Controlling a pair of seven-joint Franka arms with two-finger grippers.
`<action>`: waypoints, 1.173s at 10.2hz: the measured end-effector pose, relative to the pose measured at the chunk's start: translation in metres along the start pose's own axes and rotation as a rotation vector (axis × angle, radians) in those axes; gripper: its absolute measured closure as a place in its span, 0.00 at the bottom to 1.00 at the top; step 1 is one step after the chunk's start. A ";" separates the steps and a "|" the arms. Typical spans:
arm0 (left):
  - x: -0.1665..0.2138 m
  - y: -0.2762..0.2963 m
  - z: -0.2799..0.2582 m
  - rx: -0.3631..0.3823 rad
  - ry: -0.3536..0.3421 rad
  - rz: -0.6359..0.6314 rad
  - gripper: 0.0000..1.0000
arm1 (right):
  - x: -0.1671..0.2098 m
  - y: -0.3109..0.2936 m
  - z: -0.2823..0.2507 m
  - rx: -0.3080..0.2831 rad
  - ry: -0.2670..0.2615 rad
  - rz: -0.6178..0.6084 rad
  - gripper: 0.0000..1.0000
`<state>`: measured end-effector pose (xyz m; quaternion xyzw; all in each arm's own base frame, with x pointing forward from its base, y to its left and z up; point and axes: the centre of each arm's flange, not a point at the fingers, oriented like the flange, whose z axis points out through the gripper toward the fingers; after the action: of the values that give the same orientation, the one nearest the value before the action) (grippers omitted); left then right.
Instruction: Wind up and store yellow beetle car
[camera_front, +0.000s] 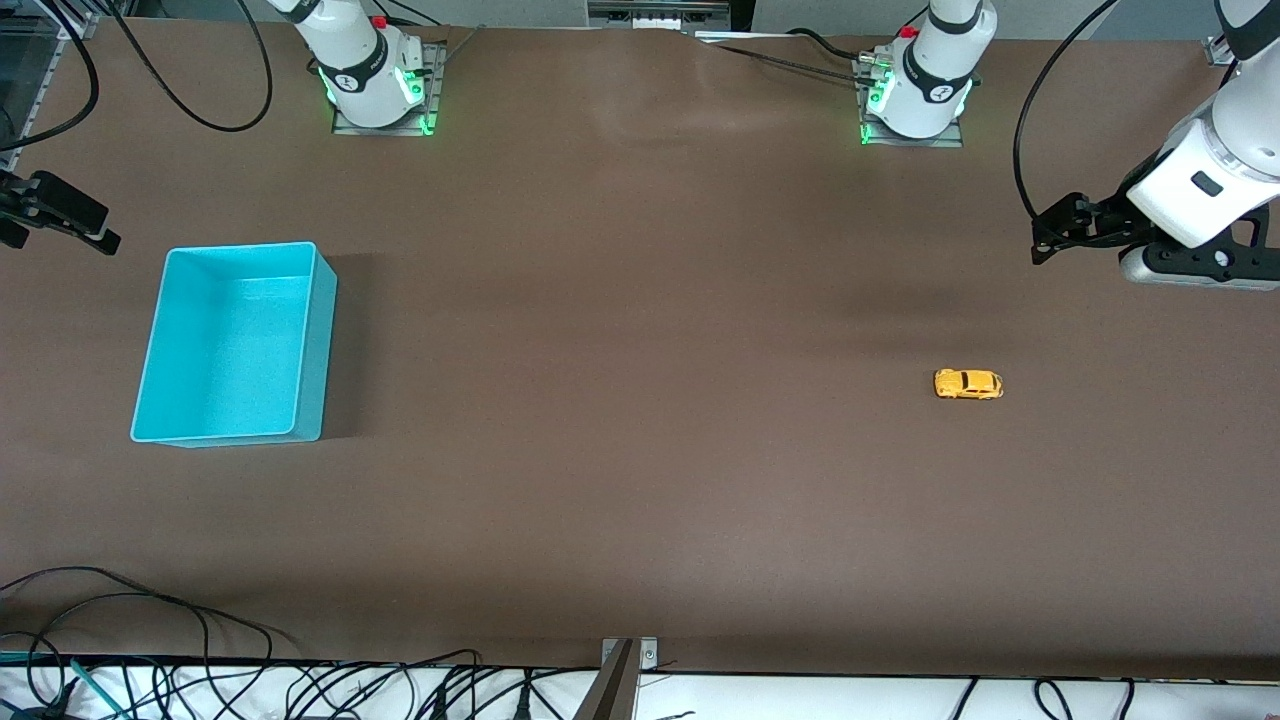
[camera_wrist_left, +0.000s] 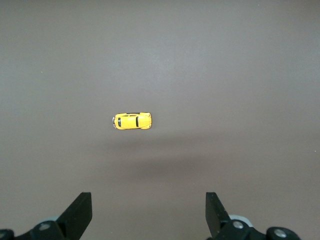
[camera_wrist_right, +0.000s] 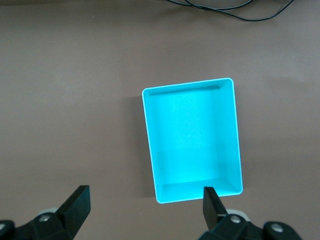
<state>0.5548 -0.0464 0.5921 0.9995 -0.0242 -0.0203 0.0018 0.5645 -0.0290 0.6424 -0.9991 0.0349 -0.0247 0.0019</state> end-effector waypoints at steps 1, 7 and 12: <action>0.000 -0.001 0.000 -0.003 0.000 -0.002 0.00 | 0.000 0.000 0.000 0.000 0.000 -0.001 0.00; -0.002 0.000 -0.003 -0.008 -0.011 -0.002 0.00 | 0.001 0.002 -0.002 0.000 0.012 0.002 0.00; -0.002 0.000 -0.007 -0.008 -0.008 -0.002 0.00 | 0.001 0.004 -0.003 0.000 0.012 0.007 0.00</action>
<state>0.5528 -0.0461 0.5994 0.9994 -0.0233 -0.0242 0.0059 0.5649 -0.0331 0.6450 -0.9988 0.0382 -0.0305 0.0017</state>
